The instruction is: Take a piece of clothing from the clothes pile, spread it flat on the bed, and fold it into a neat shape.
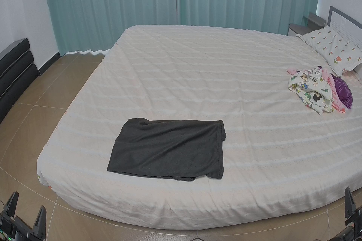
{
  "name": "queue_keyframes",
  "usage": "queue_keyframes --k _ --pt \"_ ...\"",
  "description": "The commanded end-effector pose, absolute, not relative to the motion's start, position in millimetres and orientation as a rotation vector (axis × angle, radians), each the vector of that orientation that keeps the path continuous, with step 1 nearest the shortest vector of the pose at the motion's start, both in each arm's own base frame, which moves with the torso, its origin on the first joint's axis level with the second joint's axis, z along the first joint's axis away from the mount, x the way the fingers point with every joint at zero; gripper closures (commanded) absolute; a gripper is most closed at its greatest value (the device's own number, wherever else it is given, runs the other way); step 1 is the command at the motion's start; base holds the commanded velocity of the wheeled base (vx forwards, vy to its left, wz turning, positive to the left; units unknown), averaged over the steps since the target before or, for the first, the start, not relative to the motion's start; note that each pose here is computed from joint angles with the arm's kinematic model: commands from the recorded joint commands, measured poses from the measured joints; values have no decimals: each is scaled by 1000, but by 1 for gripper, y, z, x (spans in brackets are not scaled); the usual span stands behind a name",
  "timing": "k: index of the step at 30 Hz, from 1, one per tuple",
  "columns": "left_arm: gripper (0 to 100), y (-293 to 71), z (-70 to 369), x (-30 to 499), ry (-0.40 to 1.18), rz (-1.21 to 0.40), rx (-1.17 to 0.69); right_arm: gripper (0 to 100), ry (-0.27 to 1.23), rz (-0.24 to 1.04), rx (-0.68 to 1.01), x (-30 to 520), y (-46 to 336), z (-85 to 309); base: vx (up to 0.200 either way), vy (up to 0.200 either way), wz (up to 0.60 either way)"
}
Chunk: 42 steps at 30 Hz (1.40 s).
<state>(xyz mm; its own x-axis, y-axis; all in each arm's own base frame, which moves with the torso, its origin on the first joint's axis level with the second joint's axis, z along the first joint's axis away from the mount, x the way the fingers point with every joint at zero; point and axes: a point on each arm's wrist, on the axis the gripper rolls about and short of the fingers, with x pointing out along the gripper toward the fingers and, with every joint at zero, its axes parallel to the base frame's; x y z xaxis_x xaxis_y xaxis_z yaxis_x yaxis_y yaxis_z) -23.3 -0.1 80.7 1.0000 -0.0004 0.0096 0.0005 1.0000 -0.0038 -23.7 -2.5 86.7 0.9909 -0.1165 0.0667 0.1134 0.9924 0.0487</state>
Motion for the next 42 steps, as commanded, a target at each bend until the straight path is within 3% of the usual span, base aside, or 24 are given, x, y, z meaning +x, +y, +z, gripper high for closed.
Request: queue_keyframes --k 1,17,21,31,42 --pt "0 0 76 -23 -3 2 2 0 -59 -108 17 -23 -2 82 0 0 0" --pt "0 0 76 -23 0 -2 -2 0 -68 37 54 -23 1 83 0 0 0" --pt "0 0 76 -23 0 -2 -2 0 -70 15 110 -23 0 83 0 0 0" --pt "0 0 76 -23 0 -2 -2 0 -75 75 -46 -23 2 83 0 0 0" --pt "0 0 76 -23 0 -2 -2 0 -79 84 -59 -23 2 84 0 0 0"
